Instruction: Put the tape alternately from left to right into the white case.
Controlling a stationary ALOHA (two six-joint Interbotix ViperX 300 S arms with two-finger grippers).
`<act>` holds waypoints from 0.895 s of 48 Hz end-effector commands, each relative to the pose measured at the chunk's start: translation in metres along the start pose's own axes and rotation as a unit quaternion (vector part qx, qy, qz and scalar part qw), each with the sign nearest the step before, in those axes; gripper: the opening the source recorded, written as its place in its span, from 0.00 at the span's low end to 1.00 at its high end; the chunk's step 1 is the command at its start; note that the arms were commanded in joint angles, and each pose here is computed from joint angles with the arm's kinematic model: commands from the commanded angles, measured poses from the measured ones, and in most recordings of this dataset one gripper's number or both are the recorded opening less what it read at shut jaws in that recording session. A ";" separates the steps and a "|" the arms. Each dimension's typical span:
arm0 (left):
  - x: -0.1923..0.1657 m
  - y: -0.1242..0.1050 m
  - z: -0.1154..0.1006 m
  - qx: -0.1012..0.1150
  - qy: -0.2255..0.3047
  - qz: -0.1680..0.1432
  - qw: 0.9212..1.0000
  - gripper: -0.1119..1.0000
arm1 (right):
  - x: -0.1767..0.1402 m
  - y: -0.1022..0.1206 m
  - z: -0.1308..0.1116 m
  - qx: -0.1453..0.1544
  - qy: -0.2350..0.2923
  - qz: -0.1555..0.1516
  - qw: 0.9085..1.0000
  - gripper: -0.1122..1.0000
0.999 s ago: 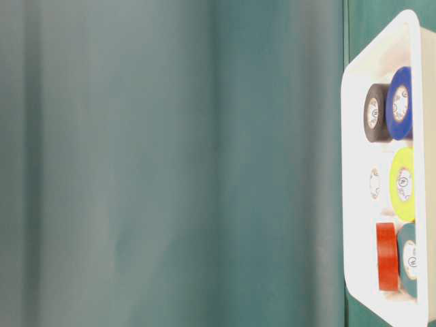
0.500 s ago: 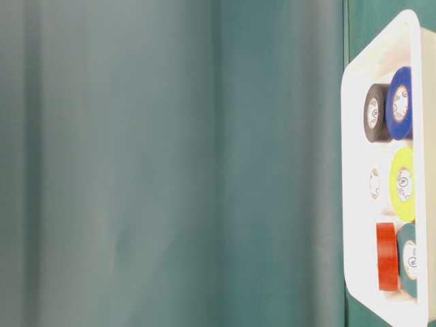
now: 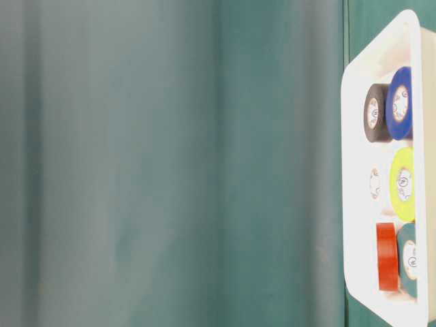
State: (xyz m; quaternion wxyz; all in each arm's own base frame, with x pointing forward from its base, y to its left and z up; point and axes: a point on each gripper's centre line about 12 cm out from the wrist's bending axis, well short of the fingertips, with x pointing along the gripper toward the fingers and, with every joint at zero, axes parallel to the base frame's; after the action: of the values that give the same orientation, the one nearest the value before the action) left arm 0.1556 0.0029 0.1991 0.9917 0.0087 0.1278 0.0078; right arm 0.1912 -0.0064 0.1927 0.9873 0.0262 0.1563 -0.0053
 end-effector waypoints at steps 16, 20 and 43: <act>-0.001 0.002 -0.001 0.036 -0.001 0.007 0.999 0.97 | -0.009 0.001 -0.006 0.048 -0.016 0.005 0.999 0.83; -0.001 0.002 -0.004 0.036 0.002 0.007 0.999 0.97 | -0.011 0.001 -0.010 0.048 -0.016 0.004 0.999 0.83; -0.008 0.002 -0.014 0.036 -0.013 0.008 0.999 0.97 | -0.026 0.002 -0.030 0.048 -0.031 0.006 0.998 0.83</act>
State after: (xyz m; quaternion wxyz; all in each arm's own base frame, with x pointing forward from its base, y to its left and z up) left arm 0.1433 0.0046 0.1829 0.9909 0.0474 0.1253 0.0097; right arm 0.1554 -0.0033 0.1677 0.9881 0.0730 0.1350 -0.0103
